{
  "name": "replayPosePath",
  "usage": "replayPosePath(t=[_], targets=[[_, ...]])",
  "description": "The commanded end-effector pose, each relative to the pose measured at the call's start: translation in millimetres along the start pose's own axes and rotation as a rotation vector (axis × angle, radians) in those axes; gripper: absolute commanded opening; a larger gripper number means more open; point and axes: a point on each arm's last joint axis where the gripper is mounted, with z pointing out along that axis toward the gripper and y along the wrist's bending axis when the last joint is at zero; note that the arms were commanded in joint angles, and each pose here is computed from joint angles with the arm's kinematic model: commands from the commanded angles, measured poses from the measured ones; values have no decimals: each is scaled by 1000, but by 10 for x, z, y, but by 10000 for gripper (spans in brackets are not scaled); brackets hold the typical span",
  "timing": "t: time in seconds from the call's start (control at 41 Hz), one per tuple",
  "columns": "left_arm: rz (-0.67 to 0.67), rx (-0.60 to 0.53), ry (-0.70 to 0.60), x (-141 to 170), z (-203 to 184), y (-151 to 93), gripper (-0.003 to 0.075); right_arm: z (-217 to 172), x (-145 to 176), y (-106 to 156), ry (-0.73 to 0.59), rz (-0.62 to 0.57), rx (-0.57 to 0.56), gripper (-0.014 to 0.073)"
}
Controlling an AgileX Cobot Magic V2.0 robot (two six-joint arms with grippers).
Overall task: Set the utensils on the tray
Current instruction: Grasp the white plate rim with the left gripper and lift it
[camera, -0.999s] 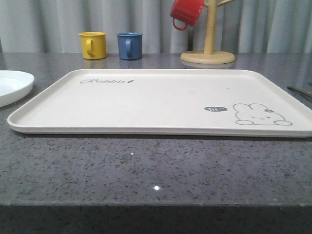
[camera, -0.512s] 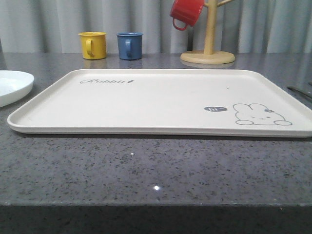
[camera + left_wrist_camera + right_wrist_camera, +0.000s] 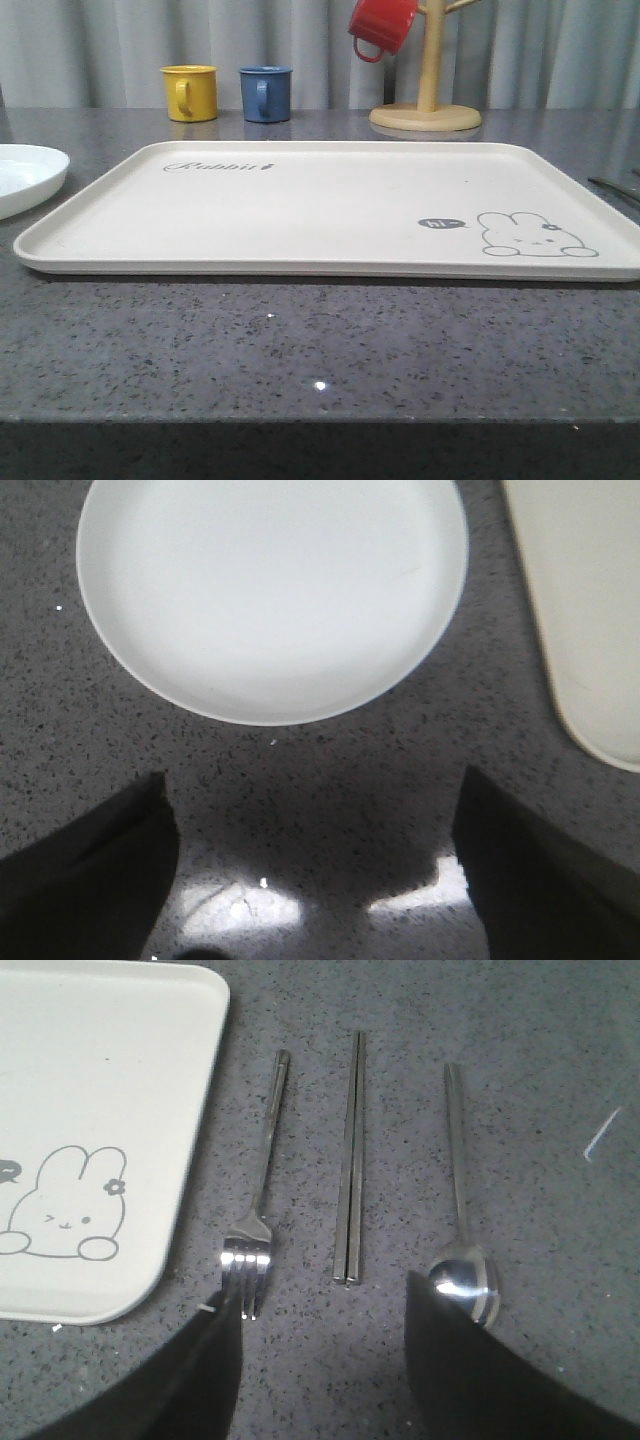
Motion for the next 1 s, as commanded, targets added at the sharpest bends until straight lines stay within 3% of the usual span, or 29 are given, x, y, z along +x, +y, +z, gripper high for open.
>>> replayPosePath(t=[0.0,0.146,0.39,0.877,0.975], targets=[[-69,-48,-27,-241,69,181,546,-43,-145,-2,-84,-16,7,403],[-200,-37,-1,-399,249,506,546,-43,-145,-2,-84,-16,7,403],[-348,137,-19,-603,626,865,546,-43,-145,-2,-84,-16,7,403],[-409,135,9,-698,1116,1055,542,-43,-145,-2,-84,-16,7,403],[-409,138,13,-695,1115,1052,503,-43,-145,-2,-83,-16,7,403]])
